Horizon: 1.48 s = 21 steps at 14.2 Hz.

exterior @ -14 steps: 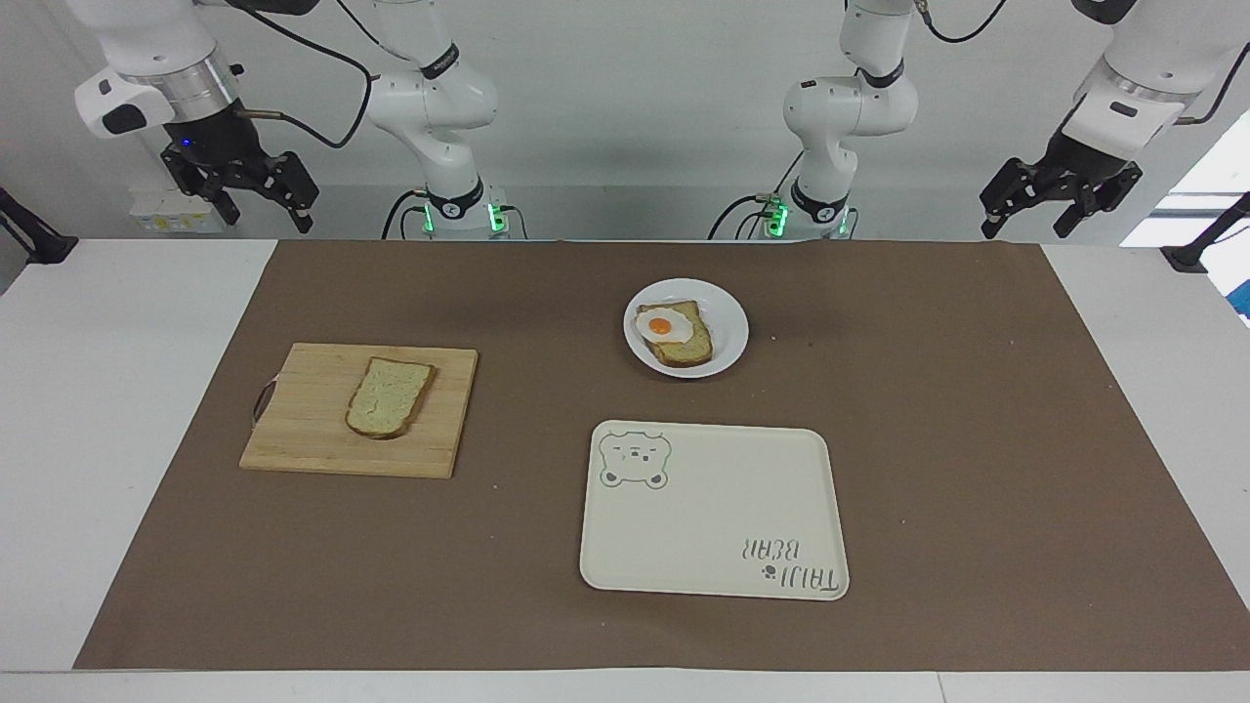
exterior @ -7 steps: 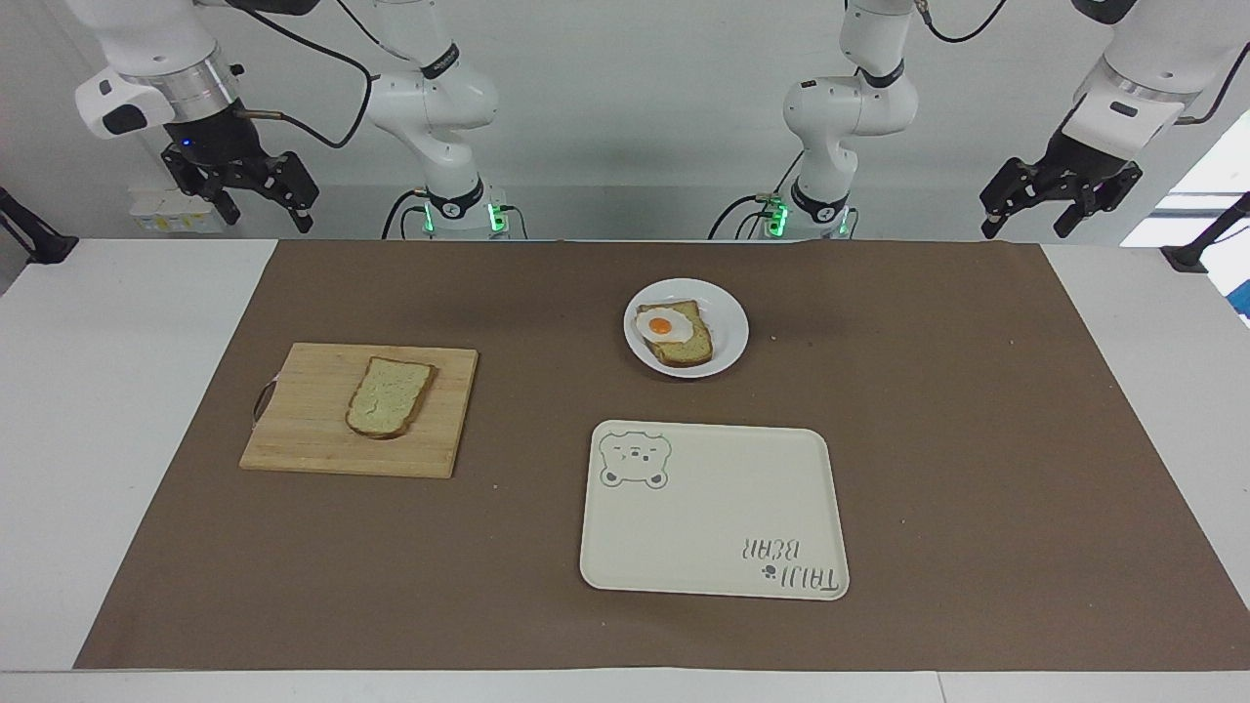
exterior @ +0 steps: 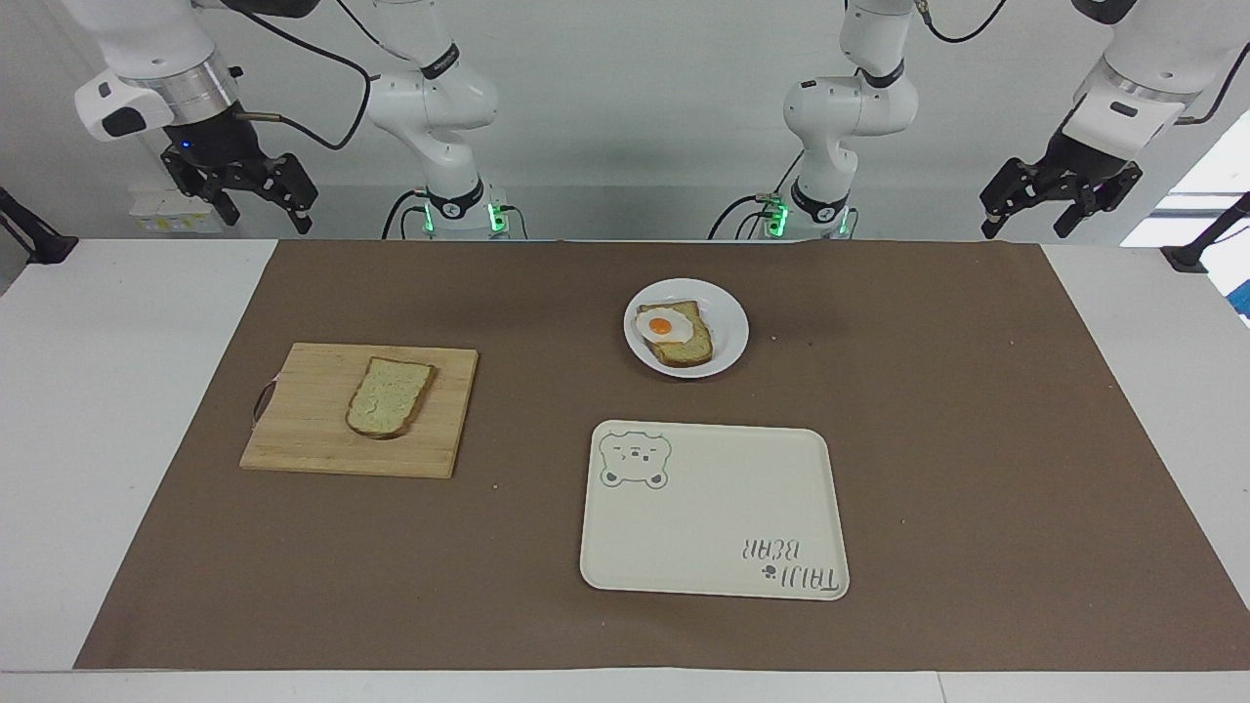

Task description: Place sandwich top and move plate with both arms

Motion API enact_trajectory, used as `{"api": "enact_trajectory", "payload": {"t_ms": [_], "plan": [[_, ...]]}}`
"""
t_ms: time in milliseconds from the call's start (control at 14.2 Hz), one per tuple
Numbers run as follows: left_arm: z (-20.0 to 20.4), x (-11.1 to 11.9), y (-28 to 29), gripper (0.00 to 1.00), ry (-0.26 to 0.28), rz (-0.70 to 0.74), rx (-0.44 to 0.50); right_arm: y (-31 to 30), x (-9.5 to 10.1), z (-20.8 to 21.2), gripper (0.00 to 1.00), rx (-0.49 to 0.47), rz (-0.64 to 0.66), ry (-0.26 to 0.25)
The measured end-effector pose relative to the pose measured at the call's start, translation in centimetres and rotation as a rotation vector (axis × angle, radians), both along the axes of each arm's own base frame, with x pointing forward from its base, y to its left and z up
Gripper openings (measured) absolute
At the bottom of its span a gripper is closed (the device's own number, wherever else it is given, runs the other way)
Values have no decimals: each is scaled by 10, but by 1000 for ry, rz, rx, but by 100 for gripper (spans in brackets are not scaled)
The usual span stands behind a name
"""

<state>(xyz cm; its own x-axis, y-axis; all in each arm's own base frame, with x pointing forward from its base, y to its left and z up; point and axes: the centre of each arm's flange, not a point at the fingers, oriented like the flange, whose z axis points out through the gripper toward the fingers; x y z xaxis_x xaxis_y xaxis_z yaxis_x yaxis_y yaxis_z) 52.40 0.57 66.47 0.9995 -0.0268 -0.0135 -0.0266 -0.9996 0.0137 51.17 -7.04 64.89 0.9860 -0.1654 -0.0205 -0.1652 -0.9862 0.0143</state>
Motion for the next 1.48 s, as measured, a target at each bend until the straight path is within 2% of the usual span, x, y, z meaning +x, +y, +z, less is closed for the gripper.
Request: {"api": "enact_trajectory", "payload": {"t_ms": [212,494,706,1130,1483], "plan": [[0,0,0,100,0,0,0,3,6,-12,100,0,7,-18],[0,0,0,100,0,0,0,5,10,-32,100,0,12,-11],[0,0,0,100,0,0,0,6,17,-69,100,0,15,-13],[0,0,0,100,0,0,0,4,36,-151,100,18,2,28],[0,0,0,100,0,0,0,-9,45,-210,100,76,-61,31]]}}
